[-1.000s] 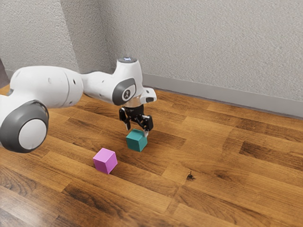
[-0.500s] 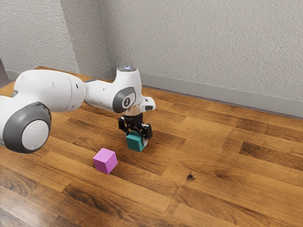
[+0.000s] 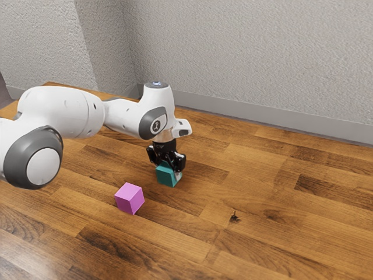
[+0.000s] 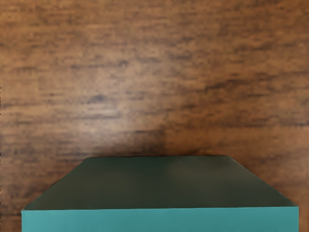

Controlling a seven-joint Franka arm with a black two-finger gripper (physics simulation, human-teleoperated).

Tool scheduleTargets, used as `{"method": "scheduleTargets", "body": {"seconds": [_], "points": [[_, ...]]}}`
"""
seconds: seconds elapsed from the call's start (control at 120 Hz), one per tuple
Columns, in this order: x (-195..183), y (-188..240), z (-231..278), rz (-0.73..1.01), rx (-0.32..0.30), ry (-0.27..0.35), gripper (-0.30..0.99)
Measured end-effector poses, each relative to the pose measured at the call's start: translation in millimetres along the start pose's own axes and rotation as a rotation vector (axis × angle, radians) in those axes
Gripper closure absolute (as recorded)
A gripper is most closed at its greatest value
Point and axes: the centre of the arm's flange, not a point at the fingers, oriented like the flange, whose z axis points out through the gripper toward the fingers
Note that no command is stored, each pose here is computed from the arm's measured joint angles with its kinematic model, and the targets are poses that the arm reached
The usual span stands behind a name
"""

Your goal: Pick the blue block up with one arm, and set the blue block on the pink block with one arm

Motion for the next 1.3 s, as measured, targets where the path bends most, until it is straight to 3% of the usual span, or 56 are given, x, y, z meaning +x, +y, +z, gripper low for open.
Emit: {"method": "scheduleTargets", "body": {"seconds": [0.317, 0.617, 0.917, 1.3], "points": [[-18, 0, -42, -0.009, 0.001, 0.029, 0.32], [-101, -9, -100, -0.029, 0.000, 0.021, 0.32], [-156, -13, -108, -0.042, 0.011, -0.002, 0.32], [-175, -36, -105, -0.083, 0.024, -0.016, 0.32]]}}
